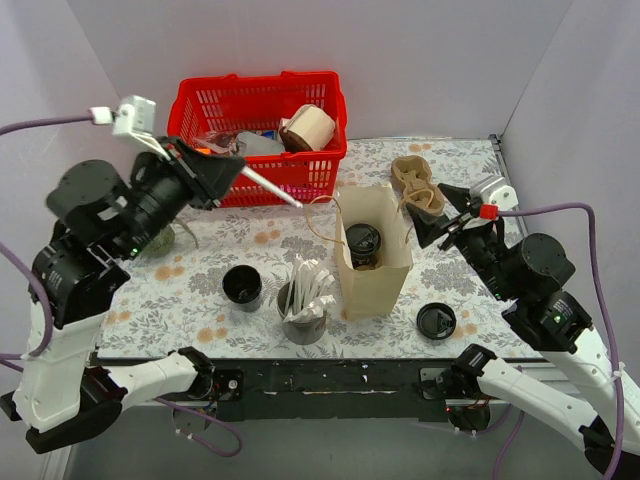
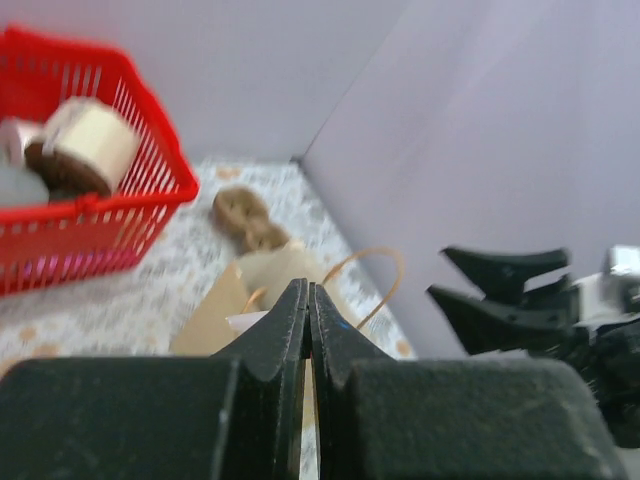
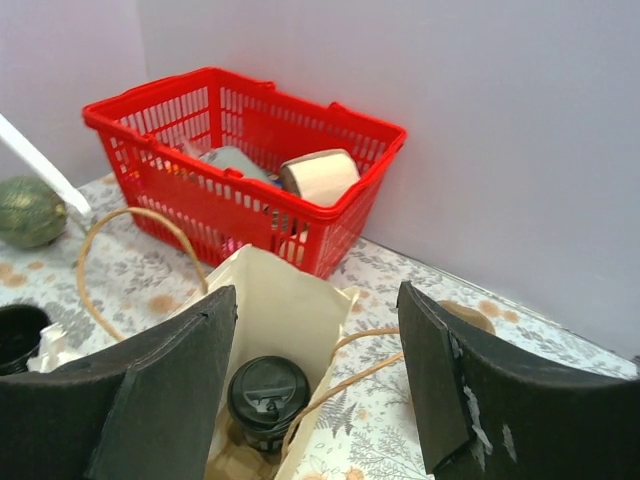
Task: Pack the takeout coffee
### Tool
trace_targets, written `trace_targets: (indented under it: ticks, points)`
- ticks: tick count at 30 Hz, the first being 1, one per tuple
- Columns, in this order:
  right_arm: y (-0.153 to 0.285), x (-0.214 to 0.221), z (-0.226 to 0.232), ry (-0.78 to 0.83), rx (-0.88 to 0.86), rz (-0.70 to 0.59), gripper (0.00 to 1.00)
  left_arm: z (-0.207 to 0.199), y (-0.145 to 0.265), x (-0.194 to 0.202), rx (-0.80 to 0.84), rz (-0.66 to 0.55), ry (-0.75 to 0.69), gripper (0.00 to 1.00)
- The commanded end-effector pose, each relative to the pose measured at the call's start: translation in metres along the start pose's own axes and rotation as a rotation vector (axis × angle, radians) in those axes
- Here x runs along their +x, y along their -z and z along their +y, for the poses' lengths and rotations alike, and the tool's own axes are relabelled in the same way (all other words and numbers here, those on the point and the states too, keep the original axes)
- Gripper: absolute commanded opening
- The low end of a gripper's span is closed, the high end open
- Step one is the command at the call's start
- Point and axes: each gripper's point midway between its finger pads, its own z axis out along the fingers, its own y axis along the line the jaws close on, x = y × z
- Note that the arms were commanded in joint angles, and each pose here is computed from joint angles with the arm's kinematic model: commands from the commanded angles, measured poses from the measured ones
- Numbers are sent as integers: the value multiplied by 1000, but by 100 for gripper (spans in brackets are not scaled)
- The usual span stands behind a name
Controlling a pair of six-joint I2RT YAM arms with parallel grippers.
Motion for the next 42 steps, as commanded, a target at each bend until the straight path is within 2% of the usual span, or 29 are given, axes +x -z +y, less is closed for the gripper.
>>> trace_targets:
  ticks: [1, 2, 3, 5, 7, 11, 20, 21, 22, 23, 24, 25, 26, 27, 28, 29, 30, 33, 35, 36, 37, 38, 39, 41, 42]
  points:
    - [7, -38, -34, -21, 172, -121, 73, -38, -8, -52, 128, -144, -35, 0]
    - [8, -38, -37, -26, 189, -126, 73, -44, -27, -45, 151, -104, -39, 0]
    - [10, -38, -38, -28, 198, -132, 73, -63, -31, -34, 256, -44, -46, 0]
    - [14, -39, -45, -35, 236, -139, 73, -82, -43, -27, 353, 0, -35, 0]
    - [17, -39, -50, -36, 259, -136, 73, -91, -65, -2, 419, 109, -35, 0]
    - [21, -40, -56, -39, 292, -130, 73, -71, -98, 51, 377, 271, -10, 0]
    - [19, -18, -69, -40, 395, -42, 73, -63, -104, 136, 475, 501, 69, 0]
    - [20, -16, -75, -43, 431, -40, 73, -63, -105, 141, 473, 518, 76, 15]
    - [21, -19, -78, -53, 454, -58, 73, -60, -105, 148, 464, 537, 80, 36]
    - [23, -18, -82, -56, 478, -61, 74, -60, -104, 149, 461, 539, 79, 50]
    - [26, -16, -88, -59, 522, -56, 74, -58, -104, 148, 445, 527, 76, 72]
    - [27, -17, -91, -59, 542, -55, 75, -57, -104, 145, 438, 514, 71, 85]
    - [24, -12, -92, -52, 557, -30, 76, -58, -101, 138, 433, 492, 66, 94]
    - [27, -15, -98, -58, 595, -17, 82, -58, -101, 133, 426, 471, 58, 98]
    - [26, -13, -100, -56, 616, 11, 92, -57, -103, 129, 410, 454, 53, 98]
    - [19, 5, -100, -38, 640, 96, 93, -62, -102, 115, 418, 418, 39, 98]
    - [25, 8, -111, -39, 736, 127, 93, -63, -104, 111, 415, 408, 31, 98]
    - [19, 20, -122, 3, 859, 217, 95, -61, -118, 80, 341, 305, -13, 98]
    - [4, 20, -134, -45, 882, 231, 96, -37, -129, 51, 156, 197, -50, 98]
    - [-8, 31, -130, -55, 798, 283, 96, -21, -137, 47, 77, 180, -57, 98]
    - [-6, 25, -155, -77, 852, 278, 96, -10, -139, 46, 29, 176, -70, 98]
    - [-17, 44, -165, -89, 860, 327, 97, 19, -143, 31, -107, 105, -82, 98]
    - [-23, 52, -173, -110, 851, 341, 97, 34, -143, 28, -168, 87, -95, 98]
    - [-17, 74, -214, -172, 944, 372, 98, 58, -137, 14, -255, 27, -96, 98]
    - [-25, 82, -216, -227, 879, 376, 98, 83, -137, 11, -315, 15, -74, 98]
